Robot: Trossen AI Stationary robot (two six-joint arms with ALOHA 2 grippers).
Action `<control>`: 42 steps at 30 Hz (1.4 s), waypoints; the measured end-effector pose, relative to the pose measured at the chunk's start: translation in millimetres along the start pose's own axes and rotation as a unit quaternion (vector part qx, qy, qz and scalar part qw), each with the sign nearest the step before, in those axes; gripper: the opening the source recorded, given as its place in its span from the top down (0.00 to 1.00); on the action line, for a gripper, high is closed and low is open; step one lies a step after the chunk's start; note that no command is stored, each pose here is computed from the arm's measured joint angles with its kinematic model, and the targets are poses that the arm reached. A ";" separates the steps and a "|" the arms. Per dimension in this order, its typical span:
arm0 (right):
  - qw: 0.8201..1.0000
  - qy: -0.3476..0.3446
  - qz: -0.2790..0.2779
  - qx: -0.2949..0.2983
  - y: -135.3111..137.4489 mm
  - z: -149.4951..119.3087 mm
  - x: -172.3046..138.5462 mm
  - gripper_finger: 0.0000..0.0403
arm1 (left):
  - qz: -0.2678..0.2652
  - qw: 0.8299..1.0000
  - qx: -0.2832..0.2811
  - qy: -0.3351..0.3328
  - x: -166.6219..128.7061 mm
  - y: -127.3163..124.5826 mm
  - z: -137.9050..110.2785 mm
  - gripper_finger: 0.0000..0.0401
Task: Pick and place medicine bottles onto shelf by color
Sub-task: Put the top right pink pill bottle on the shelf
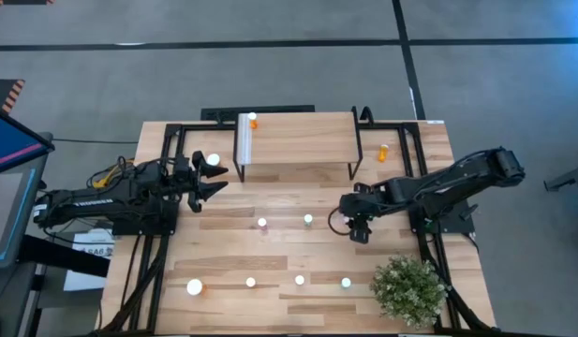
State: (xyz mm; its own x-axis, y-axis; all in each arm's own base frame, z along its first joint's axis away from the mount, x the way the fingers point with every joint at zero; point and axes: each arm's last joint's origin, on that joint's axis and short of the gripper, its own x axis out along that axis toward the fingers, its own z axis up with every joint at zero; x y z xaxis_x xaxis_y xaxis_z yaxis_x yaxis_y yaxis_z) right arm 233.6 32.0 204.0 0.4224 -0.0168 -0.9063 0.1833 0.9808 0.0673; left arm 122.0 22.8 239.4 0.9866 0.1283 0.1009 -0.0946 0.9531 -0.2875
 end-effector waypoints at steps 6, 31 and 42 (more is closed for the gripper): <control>1.000 0.011 -0.009 0.003 -5.1 1.5 6.3 0.45 | 0.001 1.000 0.000 0.004 0.0 0.2 -0.8 0.46; 0.994 0.098 -0.037 -0.006 -5.3 -4.3 45.4 0.49 | 0.004 1.000 -0.001 0.013 -0.1 0.8 -2.6 0.46; 0.995 0.094 -0.035 -0.006 -5.1 -3.7 45.4 0.55 | 0.005 1.000 0.001 0.018 -0.1 1.0 -3.4 0.46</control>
State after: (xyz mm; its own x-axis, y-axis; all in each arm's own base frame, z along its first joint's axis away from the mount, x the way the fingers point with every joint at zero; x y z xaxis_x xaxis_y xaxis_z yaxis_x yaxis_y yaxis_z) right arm 248.6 26.9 161.0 0.2356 -0.0500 -0.9706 0.1959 0.9806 -0.0030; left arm 122.3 22.8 235.8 0.9897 0.1282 0.0642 -0.1047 0.9522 -0.2868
